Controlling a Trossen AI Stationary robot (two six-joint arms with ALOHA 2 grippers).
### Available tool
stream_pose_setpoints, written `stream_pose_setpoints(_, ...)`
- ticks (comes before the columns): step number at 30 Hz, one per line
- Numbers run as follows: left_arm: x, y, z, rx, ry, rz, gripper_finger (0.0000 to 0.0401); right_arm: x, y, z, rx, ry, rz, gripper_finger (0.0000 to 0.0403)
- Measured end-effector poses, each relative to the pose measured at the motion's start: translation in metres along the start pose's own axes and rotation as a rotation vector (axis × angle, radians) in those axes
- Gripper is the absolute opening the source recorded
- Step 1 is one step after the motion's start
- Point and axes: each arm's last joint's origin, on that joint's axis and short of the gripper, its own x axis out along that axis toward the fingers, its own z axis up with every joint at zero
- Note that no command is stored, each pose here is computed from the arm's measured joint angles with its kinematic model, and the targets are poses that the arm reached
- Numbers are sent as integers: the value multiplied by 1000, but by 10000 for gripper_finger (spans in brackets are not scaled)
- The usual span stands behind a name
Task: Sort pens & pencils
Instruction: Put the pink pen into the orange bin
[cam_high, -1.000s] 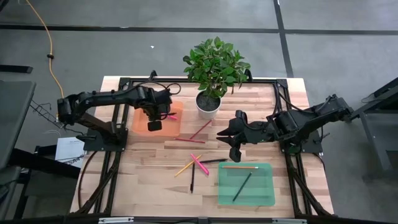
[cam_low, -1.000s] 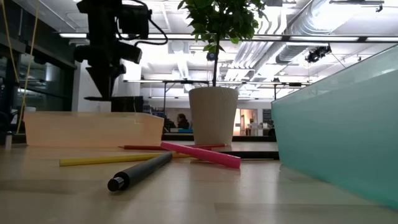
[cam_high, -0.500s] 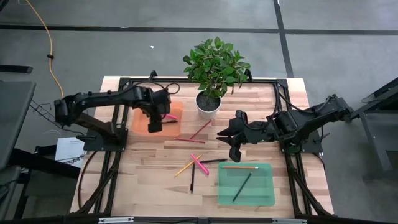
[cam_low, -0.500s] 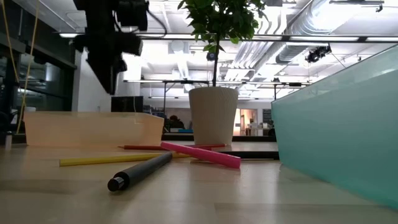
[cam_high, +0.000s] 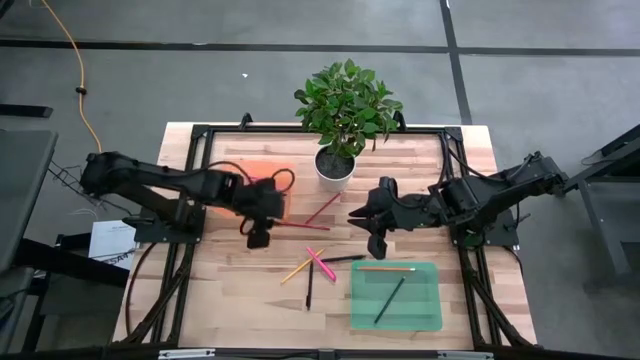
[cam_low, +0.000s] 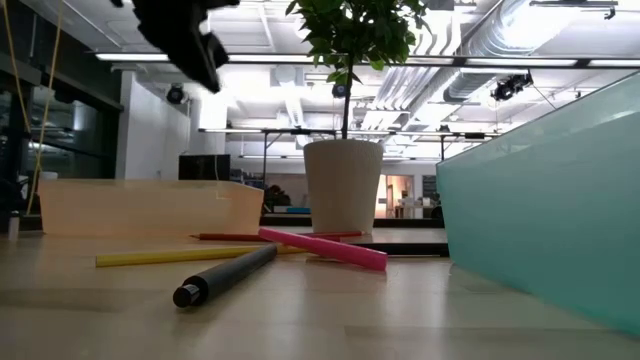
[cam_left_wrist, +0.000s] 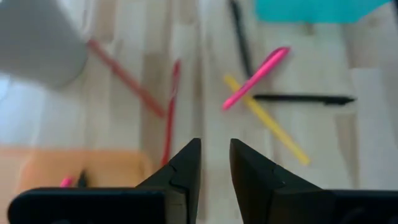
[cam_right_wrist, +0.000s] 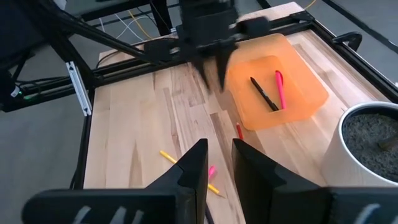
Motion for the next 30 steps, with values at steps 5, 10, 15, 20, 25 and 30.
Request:
stream_pose_setpoints(5,17,-22,6,62,-29,-42,69,0,0,1,3,-5,1,64)
stream_pose_setpoints(10,38,-32,14,83,-66,-100,83,0,0,1,7,0,11,64)
stream_pose_setpoints(15,64,-30,16,84,-23,-191,110,0,0,1,1,-1,12,64)
stream_pose_setpoints(20,84,-27,14,71,58,-211,128,0,0,1,-16,0,16,64)
stream_pose_setpoints(25,85,-28,27,148,62,-168,121,0,1,0,-29,2,18,64)
stream_pose_setpoints(30,93,-24,32,186,115,-156,106,-1,2,1,-44,-7,22,64)
